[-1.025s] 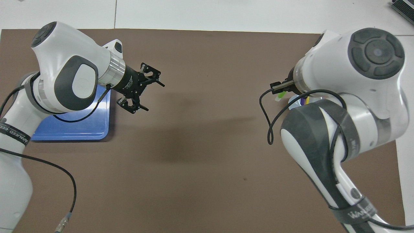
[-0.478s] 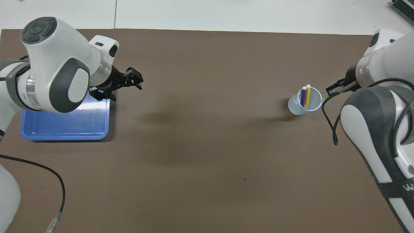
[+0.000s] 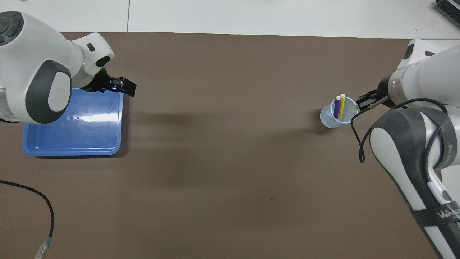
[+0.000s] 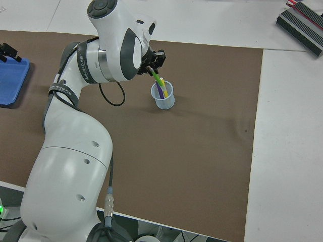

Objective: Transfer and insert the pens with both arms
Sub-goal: 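Lower the green pen into the cup while the left gripper withdraws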

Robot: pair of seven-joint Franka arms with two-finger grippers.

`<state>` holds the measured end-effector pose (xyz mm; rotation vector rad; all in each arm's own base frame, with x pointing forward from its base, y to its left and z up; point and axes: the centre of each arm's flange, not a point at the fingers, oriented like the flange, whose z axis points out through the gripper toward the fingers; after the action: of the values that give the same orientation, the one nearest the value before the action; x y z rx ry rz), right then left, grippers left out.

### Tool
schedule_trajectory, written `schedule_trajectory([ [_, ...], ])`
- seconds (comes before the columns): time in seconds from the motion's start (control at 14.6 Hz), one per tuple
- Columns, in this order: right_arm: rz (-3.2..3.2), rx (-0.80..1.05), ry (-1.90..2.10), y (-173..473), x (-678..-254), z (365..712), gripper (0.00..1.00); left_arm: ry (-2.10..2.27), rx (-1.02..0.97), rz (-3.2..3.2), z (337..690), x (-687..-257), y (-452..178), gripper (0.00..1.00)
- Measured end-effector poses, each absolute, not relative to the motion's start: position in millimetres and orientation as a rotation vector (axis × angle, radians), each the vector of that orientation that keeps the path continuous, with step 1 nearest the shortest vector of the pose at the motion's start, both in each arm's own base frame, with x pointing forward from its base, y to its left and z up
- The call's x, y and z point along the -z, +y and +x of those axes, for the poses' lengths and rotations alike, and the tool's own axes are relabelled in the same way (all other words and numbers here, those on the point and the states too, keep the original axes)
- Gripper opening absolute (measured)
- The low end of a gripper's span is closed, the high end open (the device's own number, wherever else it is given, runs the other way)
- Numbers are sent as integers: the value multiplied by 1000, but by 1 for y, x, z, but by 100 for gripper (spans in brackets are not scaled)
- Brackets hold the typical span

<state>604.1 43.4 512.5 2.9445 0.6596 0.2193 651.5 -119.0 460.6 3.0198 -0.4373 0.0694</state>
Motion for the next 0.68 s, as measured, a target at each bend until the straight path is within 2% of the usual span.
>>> schedule_trajectory([
  [0.34, 2954, -266, 661, 45, -498, 604, 17, -578, -96, 3042, 646, -485, -114, 100],
  [0.68, 2978, -260, 653, 47, -490, 603, 17, -551, -121, 3101, 633, -542, -90, 100],
])
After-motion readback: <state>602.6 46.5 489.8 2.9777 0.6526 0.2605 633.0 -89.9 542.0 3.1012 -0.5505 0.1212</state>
